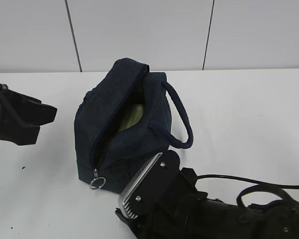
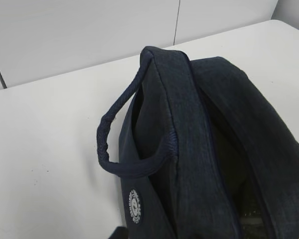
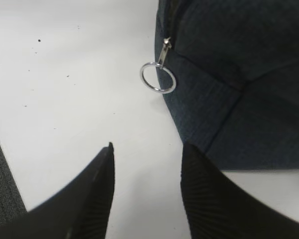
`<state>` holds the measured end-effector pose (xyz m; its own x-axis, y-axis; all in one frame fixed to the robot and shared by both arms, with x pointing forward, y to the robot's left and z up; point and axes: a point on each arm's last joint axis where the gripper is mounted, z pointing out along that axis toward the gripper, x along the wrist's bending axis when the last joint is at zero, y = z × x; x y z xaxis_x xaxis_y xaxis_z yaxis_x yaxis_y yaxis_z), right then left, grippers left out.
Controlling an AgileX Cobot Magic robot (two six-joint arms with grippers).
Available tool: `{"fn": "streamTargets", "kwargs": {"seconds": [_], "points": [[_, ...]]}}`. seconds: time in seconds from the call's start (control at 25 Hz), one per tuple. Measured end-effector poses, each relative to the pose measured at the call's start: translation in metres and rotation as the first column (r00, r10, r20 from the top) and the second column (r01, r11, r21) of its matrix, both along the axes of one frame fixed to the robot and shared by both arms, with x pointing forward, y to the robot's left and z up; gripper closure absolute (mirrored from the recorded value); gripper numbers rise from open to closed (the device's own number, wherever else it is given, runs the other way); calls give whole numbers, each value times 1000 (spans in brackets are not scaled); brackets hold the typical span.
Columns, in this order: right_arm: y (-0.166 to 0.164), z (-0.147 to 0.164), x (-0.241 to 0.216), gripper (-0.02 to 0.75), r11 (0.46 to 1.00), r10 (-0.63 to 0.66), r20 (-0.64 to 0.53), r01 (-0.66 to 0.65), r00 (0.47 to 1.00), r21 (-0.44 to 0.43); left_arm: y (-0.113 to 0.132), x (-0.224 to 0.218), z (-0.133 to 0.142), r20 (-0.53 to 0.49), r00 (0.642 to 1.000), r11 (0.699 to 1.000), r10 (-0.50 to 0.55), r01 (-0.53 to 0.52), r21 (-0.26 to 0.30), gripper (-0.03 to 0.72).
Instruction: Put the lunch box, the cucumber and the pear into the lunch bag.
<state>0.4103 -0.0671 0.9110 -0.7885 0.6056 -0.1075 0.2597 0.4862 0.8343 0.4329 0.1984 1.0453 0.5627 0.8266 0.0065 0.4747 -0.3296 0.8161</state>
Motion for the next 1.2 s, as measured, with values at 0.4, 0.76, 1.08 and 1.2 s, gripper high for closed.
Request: {"fn": "streamTargets", "kwargs": {"seconds": [0.4,0.76,1.08,1.2], "points": [[26,-20,16,388,1000,16,-3,-16,1000,13,0,1,-1,-4,1000,1000,0,0,2,459],[40,-29,30,388,998,-48,-21,49,999,41,0,1,-1,-4,1000,1000,0,0,2,459],[49,-32,39,388,994,-88,-32,90,996,63,0,1,-1,-3,1000,1000,0,0,2,459],[52,-35,42,388,994,-93,-35,95,995,62,0,1,-1,-3,1000,1000,0,0,2,459]]}}
